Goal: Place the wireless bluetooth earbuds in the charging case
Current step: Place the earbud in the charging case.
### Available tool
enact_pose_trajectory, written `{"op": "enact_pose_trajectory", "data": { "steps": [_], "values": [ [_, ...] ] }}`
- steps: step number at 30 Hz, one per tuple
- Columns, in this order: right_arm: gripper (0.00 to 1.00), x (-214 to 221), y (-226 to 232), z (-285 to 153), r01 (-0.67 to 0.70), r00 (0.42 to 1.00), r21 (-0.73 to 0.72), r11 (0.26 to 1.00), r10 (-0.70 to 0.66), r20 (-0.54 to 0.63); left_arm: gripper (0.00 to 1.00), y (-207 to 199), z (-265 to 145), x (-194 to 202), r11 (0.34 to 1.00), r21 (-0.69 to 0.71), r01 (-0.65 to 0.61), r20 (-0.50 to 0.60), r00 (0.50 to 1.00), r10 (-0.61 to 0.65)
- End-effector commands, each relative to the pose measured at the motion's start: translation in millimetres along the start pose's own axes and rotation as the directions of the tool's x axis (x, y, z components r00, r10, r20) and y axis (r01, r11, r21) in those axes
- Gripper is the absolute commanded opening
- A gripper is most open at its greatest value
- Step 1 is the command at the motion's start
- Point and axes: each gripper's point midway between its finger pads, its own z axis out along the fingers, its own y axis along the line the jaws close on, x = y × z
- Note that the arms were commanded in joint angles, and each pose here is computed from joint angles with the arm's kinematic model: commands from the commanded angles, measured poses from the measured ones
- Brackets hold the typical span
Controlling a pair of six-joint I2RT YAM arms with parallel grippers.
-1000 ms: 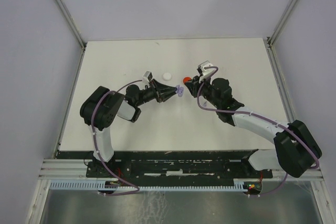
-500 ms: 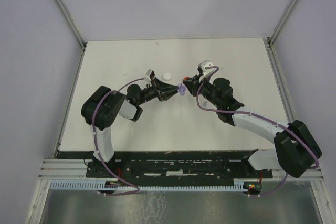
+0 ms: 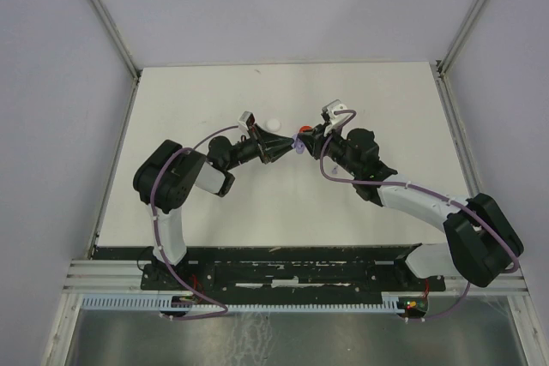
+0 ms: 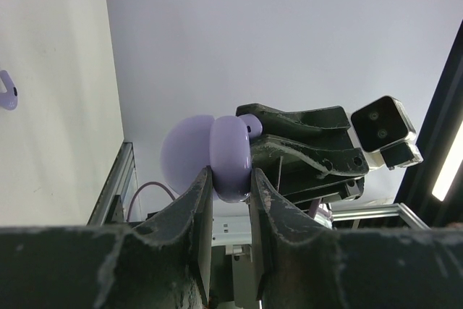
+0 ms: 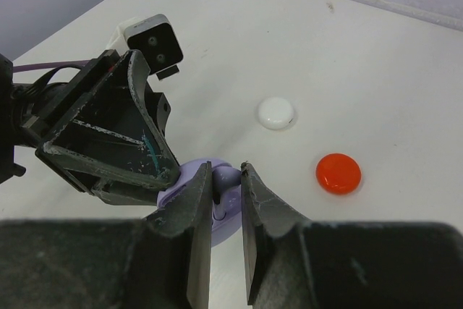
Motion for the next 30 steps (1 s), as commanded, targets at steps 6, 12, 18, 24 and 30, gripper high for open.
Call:
{"op": "enact_pose_trajectory", "data": {
  "steps": [6, 12, 18, 24, 30],
  "values": [
    [0.08, -9.4, 2.8, 0.9, 0.02, 0.999, -0.02, 1.0, -0.02, 0.046, 0.03, -28.6, 3.3, 6.1, 0.995, 0.093, -0.039, -0.033, 0.999, 0.042],
    [0.14, -9.6, 4.3, -1.3, 0.017, 0.999, -0.026, 1.0, -0.016, 0.044, 0.03, -30.8, 4.1, 2.9, 0.994, 0.102, -0.031, -0.016, 0.999, 0.033],
    [0.39, -15.3, 3.3, -4.8, 0.003, 0.999, -0.013, 1.0, -0.002, 0.054, 0.03, -31.8, 6.7, -1.0, 0.994, 0.11, -0.028, -0.004, 1.0, 0.028],
    [0.51, -34.7, -3.9, -15.9, -0.027, 0.993, 0.045, 0.999, 0.022, 0.116, 0.03, -29.8, 9.9, -5.7, 0.993, 0.11, -0.029, 0.006, 1.0, 0.029],
    [0.56, -58.7, -29.4, -39.8, -0.076, 0.984, 0.198, 0.977, 0.042, 0.173, 0.03, -18.7, 10.8, -10.5, 0.996, 0.087, -0.034, 0.02, 0.999, 0.032]
  ]
}}
